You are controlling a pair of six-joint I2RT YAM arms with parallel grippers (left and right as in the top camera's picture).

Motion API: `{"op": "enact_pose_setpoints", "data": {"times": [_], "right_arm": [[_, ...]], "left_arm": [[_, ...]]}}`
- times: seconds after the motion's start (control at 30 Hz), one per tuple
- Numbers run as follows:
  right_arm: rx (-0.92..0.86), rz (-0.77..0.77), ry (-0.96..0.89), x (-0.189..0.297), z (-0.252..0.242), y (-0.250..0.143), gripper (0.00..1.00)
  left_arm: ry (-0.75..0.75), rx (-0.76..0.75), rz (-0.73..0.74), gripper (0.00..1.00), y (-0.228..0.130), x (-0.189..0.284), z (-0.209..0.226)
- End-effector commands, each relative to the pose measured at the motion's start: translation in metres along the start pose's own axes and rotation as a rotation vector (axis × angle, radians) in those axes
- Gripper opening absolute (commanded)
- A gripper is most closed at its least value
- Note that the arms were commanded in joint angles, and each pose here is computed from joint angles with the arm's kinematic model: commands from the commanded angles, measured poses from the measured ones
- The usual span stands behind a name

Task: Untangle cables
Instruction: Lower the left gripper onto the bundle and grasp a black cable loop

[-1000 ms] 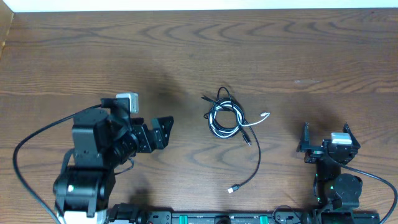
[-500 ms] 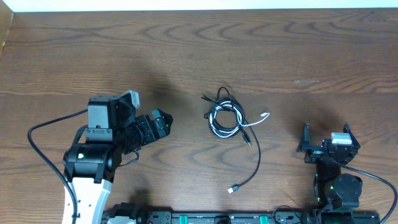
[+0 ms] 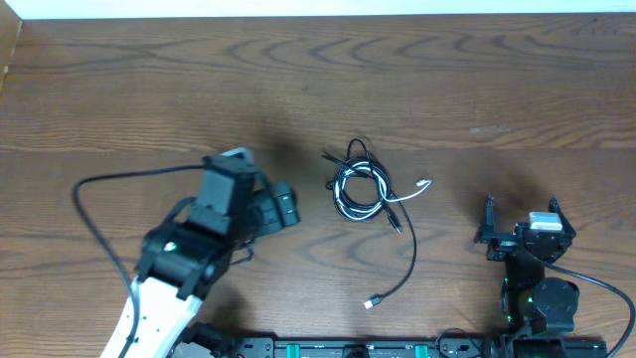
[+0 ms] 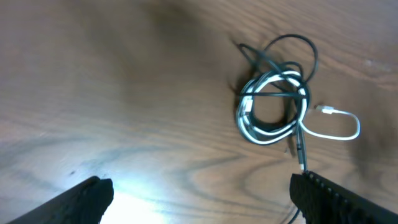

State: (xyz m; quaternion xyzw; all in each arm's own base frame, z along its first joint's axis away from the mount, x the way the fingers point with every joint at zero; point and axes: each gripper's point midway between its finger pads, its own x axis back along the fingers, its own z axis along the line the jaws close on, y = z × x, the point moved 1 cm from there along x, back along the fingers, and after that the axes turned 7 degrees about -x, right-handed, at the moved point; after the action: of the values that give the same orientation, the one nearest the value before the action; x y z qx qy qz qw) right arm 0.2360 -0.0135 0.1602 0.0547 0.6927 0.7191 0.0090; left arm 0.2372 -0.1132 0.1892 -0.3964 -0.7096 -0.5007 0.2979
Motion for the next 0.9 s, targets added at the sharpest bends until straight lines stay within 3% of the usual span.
{"op": "enact_pose_setpoints", "data": {"times": [0.0,0.23,0.4,0.73,0.87], "right_arm": [[0.01,-0.001,0.011,0.0,0.002,-0.001,0.99],[0.01,-0.001,0.011,0.0,0.002,-0.001,0.99],[0.01,-0.001,0.011,0.0,0.002,-0.001,0.99],[0.01,-0.001,0.011,0.0,0.002,-0.001,0.99],[0.01,-0.001,0.011,0.0,0.002,-0.001,0.99]], "left_arm": [[-0.005,-0.029,-0.033,0.96,0.011,-0.011,-0.02],[-0.029,-0.144,-0.027,0.96,0.012,-0.071,-0.064],[0.01,-0.21,0.055,0.96,-0.006,-0.114,-0.068],[0.046,-0.234,0.063,0.96,-0.01,-0.168,-0.067],[0.071,-0.238,0.097,0.91,-0.019,-0.184,-0.061]]}}
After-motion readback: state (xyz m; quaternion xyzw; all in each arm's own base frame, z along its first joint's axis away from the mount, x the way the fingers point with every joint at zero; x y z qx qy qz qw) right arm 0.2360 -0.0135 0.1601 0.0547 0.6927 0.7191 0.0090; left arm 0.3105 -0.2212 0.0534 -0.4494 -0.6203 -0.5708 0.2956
